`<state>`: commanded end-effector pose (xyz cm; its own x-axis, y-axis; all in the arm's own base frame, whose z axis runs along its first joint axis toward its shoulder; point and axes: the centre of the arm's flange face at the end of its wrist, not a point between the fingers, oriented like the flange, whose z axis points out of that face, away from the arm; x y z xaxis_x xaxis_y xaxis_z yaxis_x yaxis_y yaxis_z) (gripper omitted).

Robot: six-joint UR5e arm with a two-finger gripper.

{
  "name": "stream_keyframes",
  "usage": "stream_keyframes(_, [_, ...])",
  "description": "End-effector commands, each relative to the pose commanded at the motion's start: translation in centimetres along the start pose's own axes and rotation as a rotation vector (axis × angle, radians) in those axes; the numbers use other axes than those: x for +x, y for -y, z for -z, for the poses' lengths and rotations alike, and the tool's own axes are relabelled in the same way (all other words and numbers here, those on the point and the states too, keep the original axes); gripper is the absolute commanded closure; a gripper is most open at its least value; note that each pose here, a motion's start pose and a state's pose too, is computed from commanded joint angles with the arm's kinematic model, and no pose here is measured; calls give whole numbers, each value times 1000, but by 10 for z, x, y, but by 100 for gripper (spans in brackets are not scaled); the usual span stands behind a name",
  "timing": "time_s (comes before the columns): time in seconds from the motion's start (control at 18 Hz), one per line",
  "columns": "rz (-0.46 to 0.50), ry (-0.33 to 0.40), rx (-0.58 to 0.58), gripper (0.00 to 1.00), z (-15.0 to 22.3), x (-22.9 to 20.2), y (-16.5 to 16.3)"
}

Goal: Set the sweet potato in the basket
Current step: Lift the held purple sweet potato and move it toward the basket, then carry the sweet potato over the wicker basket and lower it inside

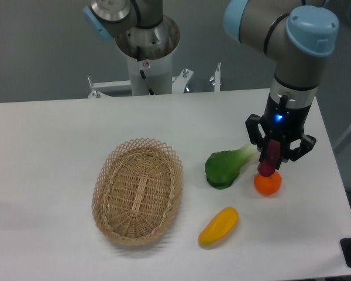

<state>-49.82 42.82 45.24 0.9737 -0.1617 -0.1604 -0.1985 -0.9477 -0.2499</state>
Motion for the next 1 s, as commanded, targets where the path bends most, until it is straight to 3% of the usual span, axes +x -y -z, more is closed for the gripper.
stream_keyframes(0.39, [3,-53,-18,78,-8,38,-1])
stream_keyframes(0.5, [19,-69,-25,81,-13,53,0])
stream_keyframes(0.83, [67,-136,-39,81,-49,127,45])
stream_keyframes(1.0, [172,-124,-30,81,-68,155,66])
